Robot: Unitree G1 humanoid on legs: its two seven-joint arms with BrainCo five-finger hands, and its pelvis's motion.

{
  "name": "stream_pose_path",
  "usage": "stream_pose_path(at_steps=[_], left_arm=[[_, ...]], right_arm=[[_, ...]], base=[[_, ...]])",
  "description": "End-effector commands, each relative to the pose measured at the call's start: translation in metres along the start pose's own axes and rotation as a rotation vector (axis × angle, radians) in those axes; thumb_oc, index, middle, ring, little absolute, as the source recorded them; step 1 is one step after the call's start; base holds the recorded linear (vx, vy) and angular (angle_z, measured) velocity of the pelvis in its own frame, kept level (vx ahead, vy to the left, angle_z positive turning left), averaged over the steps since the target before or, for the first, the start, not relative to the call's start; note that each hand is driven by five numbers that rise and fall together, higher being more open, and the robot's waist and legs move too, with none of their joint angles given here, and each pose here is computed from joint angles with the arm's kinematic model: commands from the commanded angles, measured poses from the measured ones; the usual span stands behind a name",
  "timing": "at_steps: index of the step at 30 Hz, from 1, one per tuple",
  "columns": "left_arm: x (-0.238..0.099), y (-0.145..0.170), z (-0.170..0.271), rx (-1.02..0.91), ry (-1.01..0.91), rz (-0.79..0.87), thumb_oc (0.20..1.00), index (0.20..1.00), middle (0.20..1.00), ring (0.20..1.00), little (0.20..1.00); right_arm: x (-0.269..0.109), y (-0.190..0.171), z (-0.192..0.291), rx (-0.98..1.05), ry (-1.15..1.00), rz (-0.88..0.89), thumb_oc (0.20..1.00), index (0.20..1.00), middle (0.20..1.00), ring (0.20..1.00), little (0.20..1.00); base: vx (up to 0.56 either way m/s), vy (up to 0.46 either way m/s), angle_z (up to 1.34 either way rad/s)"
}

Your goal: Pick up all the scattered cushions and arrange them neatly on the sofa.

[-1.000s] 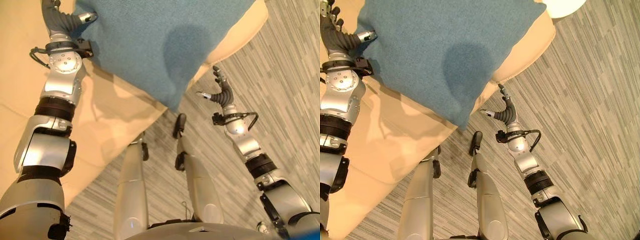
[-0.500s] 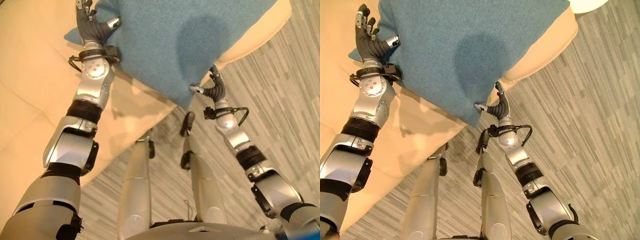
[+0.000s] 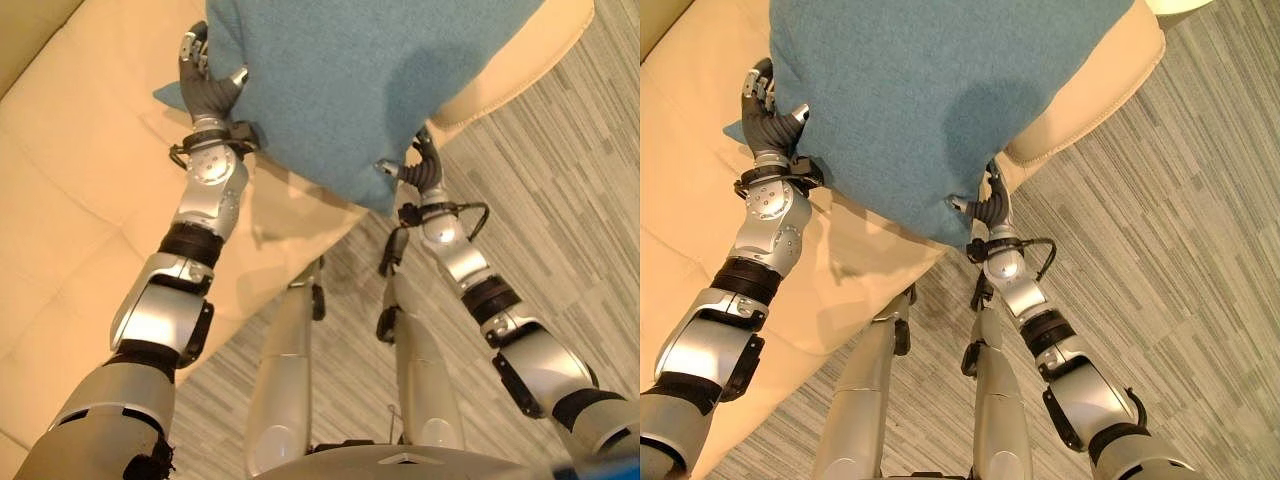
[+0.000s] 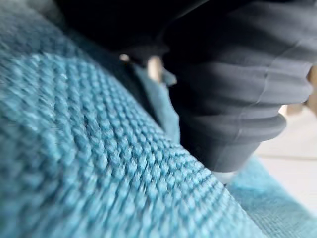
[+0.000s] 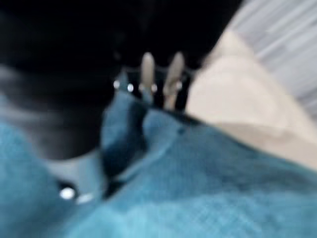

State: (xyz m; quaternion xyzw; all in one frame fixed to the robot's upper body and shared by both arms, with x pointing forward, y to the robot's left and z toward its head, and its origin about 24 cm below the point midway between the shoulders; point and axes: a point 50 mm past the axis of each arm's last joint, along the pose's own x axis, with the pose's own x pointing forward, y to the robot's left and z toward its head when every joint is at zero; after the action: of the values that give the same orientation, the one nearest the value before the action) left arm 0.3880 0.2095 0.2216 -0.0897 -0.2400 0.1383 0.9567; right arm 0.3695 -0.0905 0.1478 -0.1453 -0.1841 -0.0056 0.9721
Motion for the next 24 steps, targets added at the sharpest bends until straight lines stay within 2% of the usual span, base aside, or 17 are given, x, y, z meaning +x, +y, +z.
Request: stream_pose_path(at_steps=[1, 5, 8, 9, 16, 17, 19, 22, 24], left_arm=[[-0.021, -0.057, -0.005, -0.101, -0.001, -0.277, 0.200, 0.200, 0.200, 0.200, 0.200], [-0.025, -0.046, -0.010, -0.145, 0.012, -0.238, 0.200, 0.200, 0.200, 0.200, 0.200], [-0.042, -0.034, -0.028, -0.184, 0.063, -0.202, 0.200, 0.200, 0.200, 0.200, 0.200], [-0.062, -0.027, -0.045, -0.215, 0.119, -0.190, 0.200, 0.200, 0.200, 0.200, 0.200], [-0.132, -0.010, -0.097, -0.318, 0.347, -0.144, 0.200, 0.200, 0.200, 0.200, 0.200], [-0.149, -0.008, -0.106, -0.348, 0.402, -0.141, 0.200, 0.200, 0.200, 0.200, 0.200], [-0.163, -0.008, -0.112, -0.374, 0.446, -0.141, 0.200, 0.200, 0.200, 0.200, 0.200], [-0.201, 0.008, -0.128, -0.417, 0.557, -0.096, 0.200, 0.200, 0.200, 0.200, 0.200], [-0.215, 0.015, -0.131, -0.431, 0.589, -0.083, 0.200, 0.200, 0.200, 0.200, 0.200]], right_arm=[[0.026, 0.011, 0.082, 0.115, -0.301, 0.045, 0.200, 0.200, 0.200, 0.200, 0.200], [0.027, 0.002, 0.088, 0.093, -0.336, 0.027, 0.200, 0.200, 0.200, 0.200, 0.200], [0.019, 0.002, 0.075, 0.082, -0.307, 0.047, 0.200, 0.200, 0.200, 0.200, 0.200], [0.008, 0.004, 0.059, 0.069, -0.268, 0.082, 0.200, 0.200, 0.200, 0.200, 0.200], [-0.037, 0.002, 0.004, 0.117, -0.095, 0.130, 0.200, 0.200, 0.200, 0.200, 0.200], [-0.049, 0.000, -0.008, 0.140, -0.052, 0.123, 0.200, 0.200, 0.200, 0.200, 0.200], [-0.059, -0.006, -0.018, 0.154, -0.018, 0.106, 0.200, 0.200, 0.200, 0.200, 0.200], [-0.088, -0.021, -0.047, 0.151, 0.094, 0.100, 0.200, 0.200, 0.200, 0.200, 0.200], [-0.097, -0.023, -0.055, 0.159, 0.132, 0.117, 0.200, 0.200, 0.200, 0.200, 0.200]], base=[[0.02, -0.056, -0.03], [0.02, -0.070, -0.02], [0.08, -0.133, -0.04], [0.11, -0.138, 0.01], [0.11, -0.175, 0.32], [0.09, -0.278, 0.89], [0.08, -0.281, 1.38], [0.15, -0.286, 1.22], [0.11, -0.077, 1.24]])
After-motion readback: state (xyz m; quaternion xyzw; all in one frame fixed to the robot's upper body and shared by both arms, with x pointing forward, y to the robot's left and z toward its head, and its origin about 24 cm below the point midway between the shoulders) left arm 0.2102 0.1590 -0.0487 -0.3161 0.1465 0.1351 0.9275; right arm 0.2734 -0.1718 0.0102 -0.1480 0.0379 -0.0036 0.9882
